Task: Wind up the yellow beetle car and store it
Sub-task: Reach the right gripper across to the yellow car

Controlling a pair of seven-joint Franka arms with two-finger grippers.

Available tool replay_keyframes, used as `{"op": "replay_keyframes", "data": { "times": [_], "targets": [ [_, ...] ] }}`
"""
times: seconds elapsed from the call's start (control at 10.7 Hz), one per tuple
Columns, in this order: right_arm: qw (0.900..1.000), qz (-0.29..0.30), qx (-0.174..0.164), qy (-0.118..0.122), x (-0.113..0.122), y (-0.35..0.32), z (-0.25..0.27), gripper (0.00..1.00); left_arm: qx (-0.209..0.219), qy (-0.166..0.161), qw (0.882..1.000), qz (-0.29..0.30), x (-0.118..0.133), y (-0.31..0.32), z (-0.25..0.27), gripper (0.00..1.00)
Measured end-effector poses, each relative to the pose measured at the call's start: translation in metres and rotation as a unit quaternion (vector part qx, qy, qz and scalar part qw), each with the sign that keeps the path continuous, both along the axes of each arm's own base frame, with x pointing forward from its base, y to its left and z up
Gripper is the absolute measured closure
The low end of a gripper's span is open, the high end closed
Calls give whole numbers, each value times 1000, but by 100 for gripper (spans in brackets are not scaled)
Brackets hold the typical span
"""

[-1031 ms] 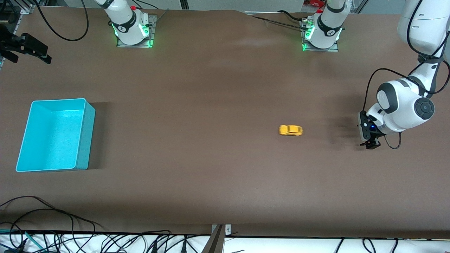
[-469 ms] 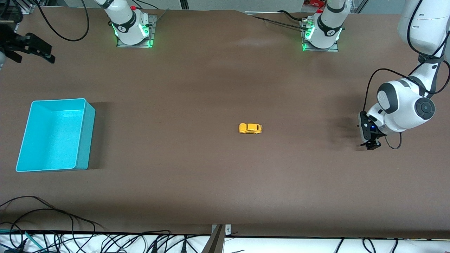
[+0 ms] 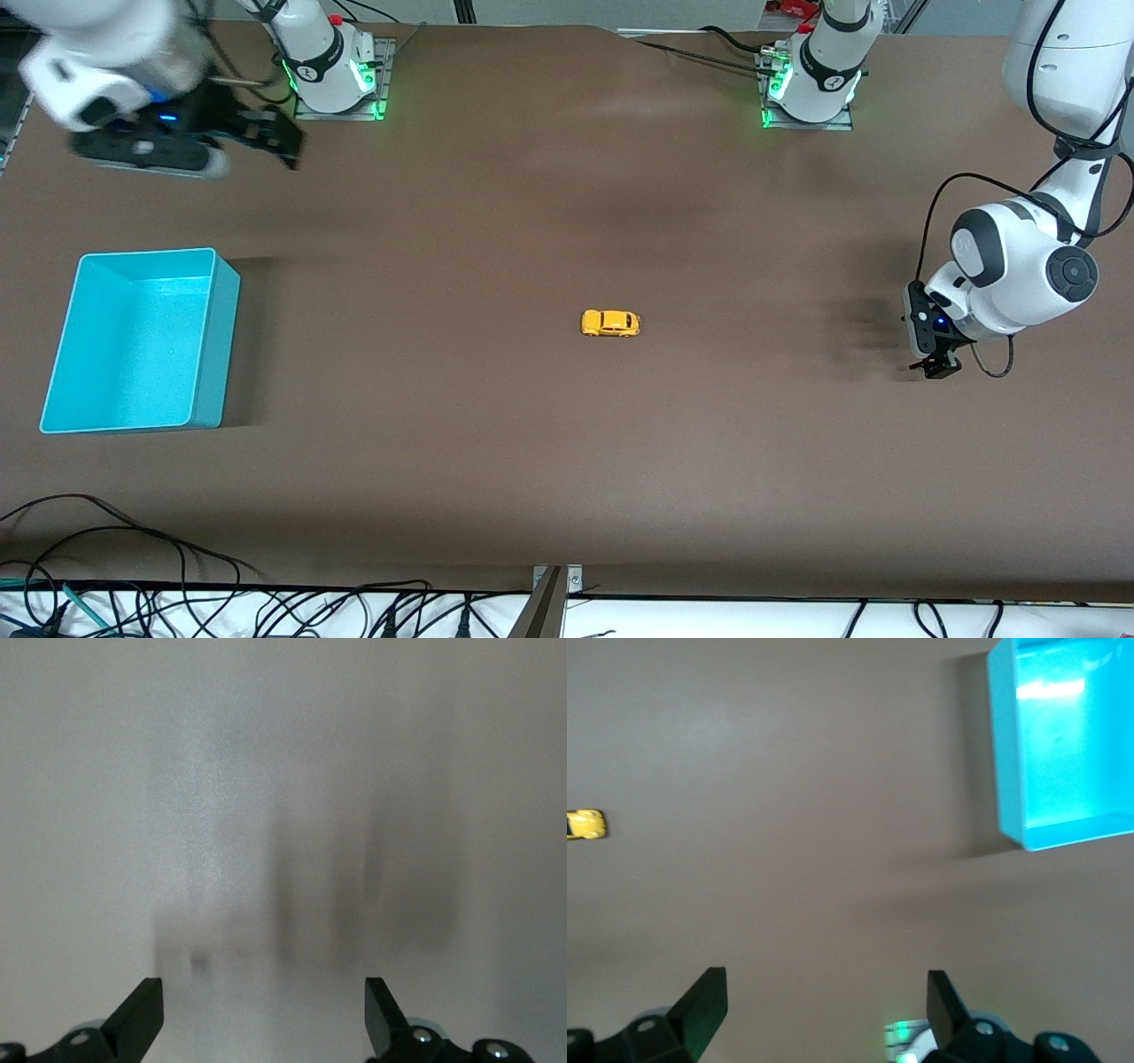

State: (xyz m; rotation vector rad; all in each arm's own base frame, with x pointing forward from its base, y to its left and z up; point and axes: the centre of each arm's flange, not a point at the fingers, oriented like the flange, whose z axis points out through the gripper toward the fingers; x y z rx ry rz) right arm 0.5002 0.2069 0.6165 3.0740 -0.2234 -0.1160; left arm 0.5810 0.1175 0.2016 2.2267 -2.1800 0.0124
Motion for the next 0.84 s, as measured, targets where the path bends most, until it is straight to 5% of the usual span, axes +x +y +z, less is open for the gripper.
{"op": "replay_keyframes", "data": {
  "times": [0.28, 0.47, 0.66, 0.84],
  "targets": [
    [995, -103, 9, -8, 10, 61, -40, 0, 1, -3, 1000, 2, 2, 2, 3, 0],
    [982, -190, 19, -9, 13, 114, -79, 0, 2, -6, 1000, 4, 4, 4, 5, 0],
    [957, -290, 31, -4, 8, 177, -131, 0, 2, -7, 1000, 4, 4, 5, 5, 0],
    [921, -384, 65, 2, 9, 233, -184, 0, 3, -8, 1000, 5, 4, 6, 6, 0]
  ]
}}
